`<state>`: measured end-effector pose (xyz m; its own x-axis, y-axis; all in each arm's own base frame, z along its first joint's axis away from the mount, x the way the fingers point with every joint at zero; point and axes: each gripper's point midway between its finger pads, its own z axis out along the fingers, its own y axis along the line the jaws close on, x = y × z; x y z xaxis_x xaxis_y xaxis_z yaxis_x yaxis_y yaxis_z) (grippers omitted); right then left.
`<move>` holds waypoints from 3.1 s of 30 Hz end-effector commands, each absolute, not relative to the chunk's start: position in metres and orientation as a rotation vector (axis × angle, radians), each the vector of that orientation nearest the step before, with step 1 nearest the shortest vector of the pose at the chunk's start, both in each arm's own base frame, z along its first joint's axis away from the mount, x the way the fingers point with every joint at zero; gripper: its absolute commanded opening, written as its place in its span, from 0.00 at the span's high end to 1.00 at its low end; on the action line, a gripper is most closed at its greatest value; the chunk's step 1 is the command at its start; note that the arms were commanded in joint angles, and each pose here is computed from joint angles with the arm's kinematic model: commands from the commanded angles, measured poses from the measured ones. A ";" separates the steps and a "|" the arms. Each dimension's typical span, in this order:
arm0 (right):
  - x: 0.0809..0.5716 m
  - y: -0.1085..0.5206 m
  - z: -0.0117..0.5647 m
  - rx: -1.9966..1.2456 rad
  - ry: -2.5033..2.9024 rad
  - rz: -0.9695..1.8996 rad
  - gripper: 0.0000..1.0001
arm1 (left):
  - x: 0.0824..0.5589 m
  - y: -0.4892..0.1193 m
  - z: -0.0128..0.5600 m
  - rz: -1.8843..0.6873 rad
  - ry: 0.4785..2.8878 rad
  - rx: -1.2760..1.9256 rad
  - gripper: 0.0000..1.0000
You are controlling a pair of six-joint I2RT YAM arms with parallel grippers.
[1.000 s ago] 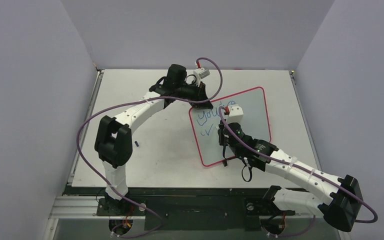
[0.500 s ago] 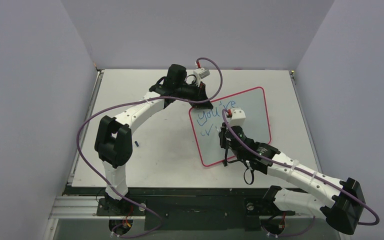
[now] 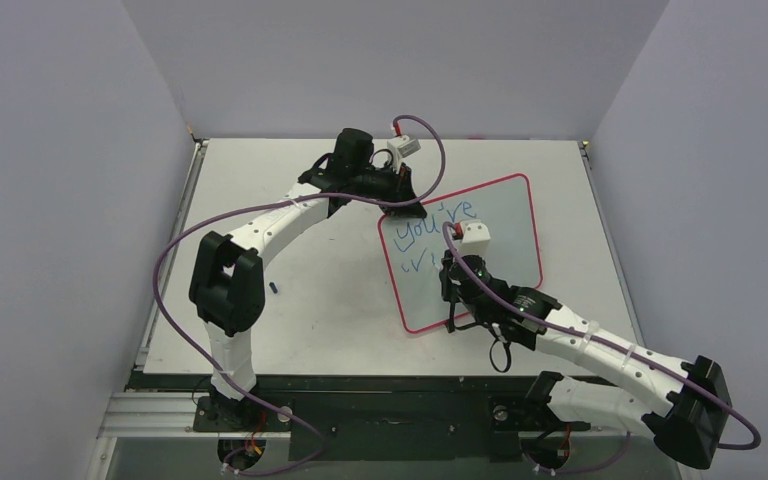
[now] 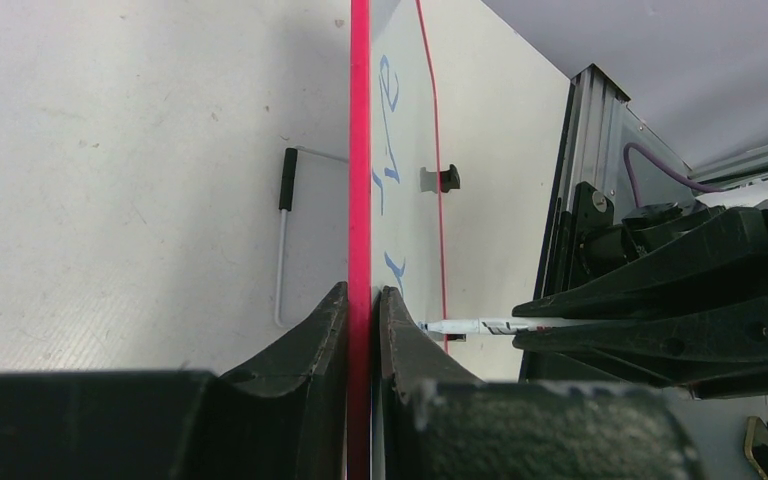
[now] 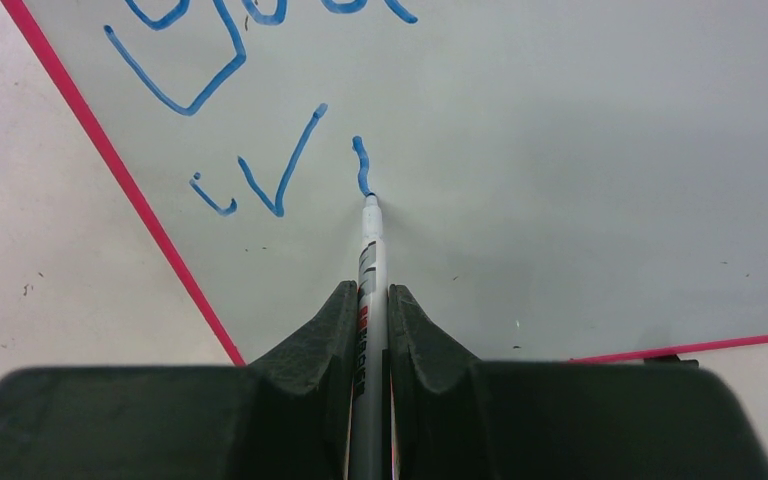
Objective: Write a sentence on the whiteboard
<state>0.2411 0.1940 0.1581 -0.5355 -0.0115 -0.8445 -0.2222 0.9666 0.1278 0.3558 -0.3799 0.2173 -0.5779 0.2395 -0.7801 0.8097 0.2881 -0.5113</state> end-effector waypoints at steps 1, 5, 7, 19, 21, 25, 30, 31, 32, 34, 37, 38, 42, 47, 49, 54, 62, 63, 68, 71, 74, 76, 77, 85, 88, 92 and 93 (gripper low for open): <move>0.247 0.196 0.199 -0.121 2.047 0.311 1.00 | 0.343 -0.385 0.224 -1.280 1.921 1.017 1.00; 0.252 0.199 0.214 -0.110 2.018 0.317 1.00 | 0.344 -0.385 0.224 -1.280 1.921 1.017 1.00; 0.255 0.202 0.217 -0.112 2.010 0.316 1.00 | 0.344 -0.385 0.224 -1.282 1.922 1.018 1.00; 0.274 0.214 0.205 -0.120 2.028 0.302 1.00 | 0.343 -0.387 0.221 -1.288 1.928 1.021 1.00; 0.274 0.214 0.199 -0.120 2.040 0.294 1.00 | 0.342 -0.387 0.220 -1.288 1.928 1.023 1.00; 0.272 0.210 0.191 -0.111 2.051 0.287 1.00 | 0.342 -0.387 0.221 -1.288 1.925 1.025 1.00; 0.268 0.203 0.184 -0.102 2.062 0.280 1.00 | 0.342 -0.387 0.222 -1.288 1.924 1.024 1.00; 0.267 0.202 0.181 -0.101 2.067 0.275 1.00 | 0.342 -0.387 0.222 -1.288 1.924 1.024 1.00; 0.266 0.201 0.180 -0.099 2.068 0.273 1.00 | 0.342 -0.387 0.222 -1.288 1.924 1.024 1.00; 0.265 0.198 0.177 -0.092 2.072 0.266 1.00 | 0.342 -0.387 0.222 -1.289 1.925 1.024 1.00; 0.264 0.196 0.177 -0.087 2.071 0.263 1.00 | 0.341 -0.387 0.222 -1.289 1.925 1.025 1.00; 0.264 0.196 0.180 -0.083 2.067 0.265 1.00 | 0.342 -0.387 0.222 -1.289 1.926 1.024 1.00; 0.268 0.198 0.197 -0.079 2.035 0.281 1.00 | 0.342 -0.388 0.221 -1.290 1.927 1.025 1.00; 0.267 0.201 0.221 -0.071 1.987 0.332 1.00 | 0.342 -0.387 0.220 -1.288 1.929 1.027 1.00; 0.266 0.201 0.228 -0.070 1.976 0.344 1.00 | 0.341 -0.387 0.221 -1.288 1.931 1.027 1.00; 0.267 0.197 0.231 -0.060 1.980 0.324 1.00 | 0.341 -0.388 0.223 -1.289 1.924 1.032 1.00; 0.267 0.188 0.215 -0.020 2.009 0.280 1.00 | 0.342 -0.387 0.223 -1.269 1.928 1.039 1.00; 0.267 0.187 0.214 -0.018 2.013 0.279 1.00 | 0.342 -0.387 0.223 -1.269 1.928 1.038 1.00; 0.268 0.187 0.205 -0.020 2.030 0.261 1.00 | 0.342 -0.387 0.223 -1.266 1.927 1.036 1.00; 0.271 0.189 0.200 -0.026 2.041 0.255 1.00 | 0.343 -0.387 0.223 -1.266 1.926 1.033 1.00; 0.272 0.191 0.196 -0.026 2.049 0.251 1.00 | 0.344 -0.386 0.224 -1.258 1.927 1.028 1.00; 0.273 0.190 0.191 -0.028 2.058 0.241 1.00 | 0.343 -0.386 0.224 -1.255 1.929 1.026 1.00; 0.274 0.191 0.187 -0.031 2.066 0.235 1.00 | 0.343 -0.386 0.224 -1.255 1.928 1.027 1.00; 0.266 0.190 0.169 -0.042 2.111 0.242 1.00 | 0.343 -0.387 0.224 -1.252 1.926 1.027 1.00; 0.262 0.187 0.164 -0.037 2.125 0.243 1.00 | 0.342 -0.387 0.225 -1.256 1.922 1.031 1.00; 0.256 0.184 0.156 -0.032 2.144 0.250 1.00 | 0.342 -0.387 0.226 -1.258 1.919 1.032 1.00; 0.254 0.183 0.155 -0.031 2.149 0.253 1.00 | 0.342 -0.387 0.226 -1.258 1.918 1.032 1.00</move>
